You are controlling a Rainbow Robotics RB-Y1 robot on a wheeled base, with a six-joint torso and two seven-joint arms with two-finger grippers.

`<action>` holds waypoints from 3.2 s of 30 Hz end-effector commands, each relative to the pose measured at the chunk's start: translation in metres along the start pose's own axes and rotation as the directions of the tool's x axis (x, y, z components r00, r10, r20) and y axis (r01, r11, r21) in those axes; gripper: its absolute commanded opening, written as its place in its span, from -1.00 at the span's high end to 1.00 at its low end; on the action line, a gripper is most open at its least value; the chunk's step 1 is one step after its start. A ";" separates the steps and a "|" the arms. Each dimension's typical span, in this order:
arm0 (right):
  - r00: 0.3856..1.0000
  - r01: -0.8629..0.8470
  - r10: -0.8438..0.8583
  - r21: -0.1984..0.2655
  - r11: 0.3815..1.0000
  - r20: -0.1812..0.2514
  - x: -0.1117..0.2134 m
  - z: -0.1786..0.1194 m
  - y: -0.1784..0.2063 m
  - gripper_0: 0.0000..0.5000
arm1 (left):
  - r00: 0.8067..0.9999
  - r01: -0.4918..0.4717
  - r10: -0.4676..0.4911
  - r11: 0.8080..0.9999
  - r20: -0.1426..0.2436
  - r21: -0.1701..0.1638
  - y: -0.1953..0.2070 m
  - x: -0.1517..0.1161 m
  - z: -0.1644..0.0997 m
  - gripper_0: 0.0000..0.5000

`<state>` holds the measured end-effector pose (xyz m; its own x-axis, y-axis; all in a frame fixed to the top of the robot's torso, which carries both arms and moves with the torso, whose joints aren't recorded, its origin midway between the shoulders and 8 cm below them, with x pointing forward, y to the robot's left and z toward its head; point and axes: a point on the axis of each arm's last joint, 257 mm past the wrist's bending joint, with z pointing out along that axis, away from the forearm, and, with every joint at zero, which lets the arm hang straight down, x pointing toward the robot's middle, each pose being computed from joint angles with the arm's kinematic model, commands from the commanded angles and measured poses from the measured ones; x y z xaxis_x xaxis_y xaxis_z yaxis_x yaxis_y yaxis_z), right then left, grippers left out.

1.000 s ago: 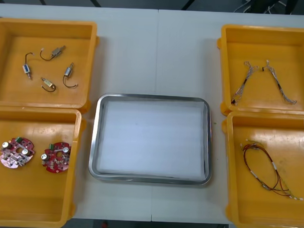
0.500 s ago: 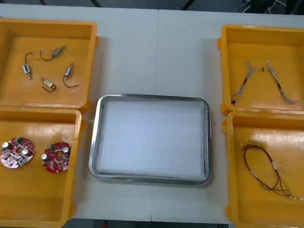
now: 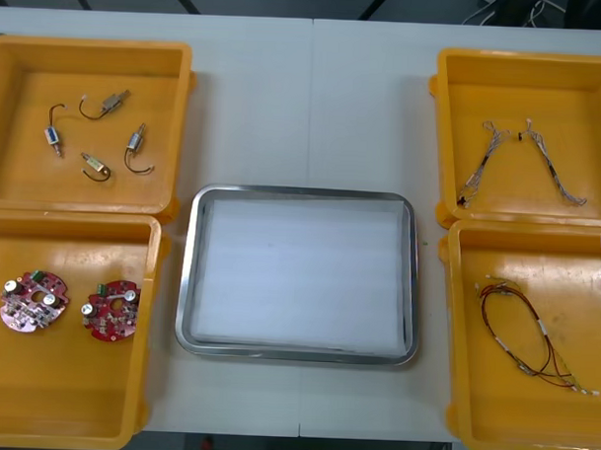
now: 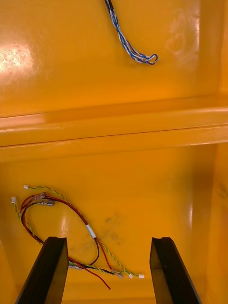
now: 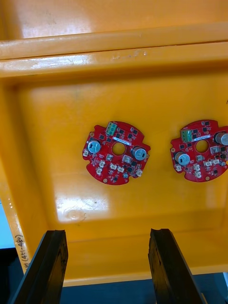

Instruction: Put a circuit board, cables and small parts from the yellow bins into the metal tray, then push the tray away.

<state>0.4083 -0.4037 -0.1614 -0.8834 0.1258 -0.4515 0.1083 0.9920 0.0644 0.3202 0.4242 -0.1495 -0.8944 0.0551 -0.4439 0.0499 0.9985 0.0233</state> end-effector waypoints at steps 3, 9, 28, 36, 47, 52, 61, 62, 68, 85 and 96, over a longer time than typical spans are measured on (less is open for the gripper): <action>1.000 0.011 -0.011 0.001 1.000 0.029 -0.006 -0.005 -0.003 -1.00 | 1.000 0.025 -0.025 0.999 -0.007 -0.041 0.004 0.000 -0.005 -1.00; 1.000 0.011 -0.011 0.001 1.000 0.029 -0.006 -0.005 -0.003 -1.00 | 1.000 0.025 -0.025 0.999 -0.007 -0.041 0.004 0.000 -0.005 -1.00; 1.000 0.011 -0.011 0.001 1.000 0.029 -0.006 -0.005 -0.003 -1.00 | 1.000 0.025 -0.025 0.999 -0.007 -0.041 0.004 0.000 -0.005 -1.00; 1.000 0.011 -0.011 0.001 1.000 0.029 -0.006 -0.005 -0.003 -1.00 | 1.000 0.025 -0.025 0.999 -0.007 -0.041 0.004 0.000 -0.005 -1.00; 1.000 0.011 -0.011 0.001 1.000 0.029 -0.006 -0.005 -0.003 -1.00 | 1.000 0.025 -0.025 0.999 -0.007 -0.041 0.004 0.000 -0.005 -1.00; 1.000 0.011 -0.011 0.001 1.000 0.029 -0.006 -0.005 -0.003 -1.00 | 1.000 0.025 -0.025 0.999 -0.007 -0.041 0.004 0.000 -0.005 -1.00; 1.000 0.011 -0.011 0.001 1.000 0.029 -0.006 -0.005 -0.003 -1.00 | 1.000 0.025 -0.025 0.999 -0.007 -0.041 0.004 0.000 -0.005 -1.00; 1.000 0.011 -0.011 0.001 1.000 0.029 -0.006 -0.005 -0.003 -1.00 | 1.000 0.025 -0.025 0.999 -0.007 -0.041 0.004 0.000 -0.005 -1.00; 0.999 0.011 -0.011 -0.006 1.000 -0.040 0.019 0.010 -0.002 -1.00 | 1.000 0.006 -0.006 0.999 -0.004 -0.053 0.006 -0.004 -0.008 -1.00; 0.961 0.250 -0.258 -0.086 0.964 -0.101 0.064 0.026 0.007 -1.00 | 0.998 -0.047 0.049 0.997 0.038 -0.057 -0.009 -0.024 0.010 -1.00; 0.908 0.389 -0.402 -0.115 0.914 -0.122 0.094 0.063 0.025 -1.00 | 0.997 -0.055 0.054 0.998 0.048 0.012 -0.029 -0.026 0.038 -1.00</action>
<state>0.3655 -0.3760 -0.2424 -0.9138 -0.2030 -0.3517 -0.2234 0.9746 0.0178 0.3448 0.3959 -0.1797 -0.8742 0.1522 -0.4610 0.1468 0.9880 0.0478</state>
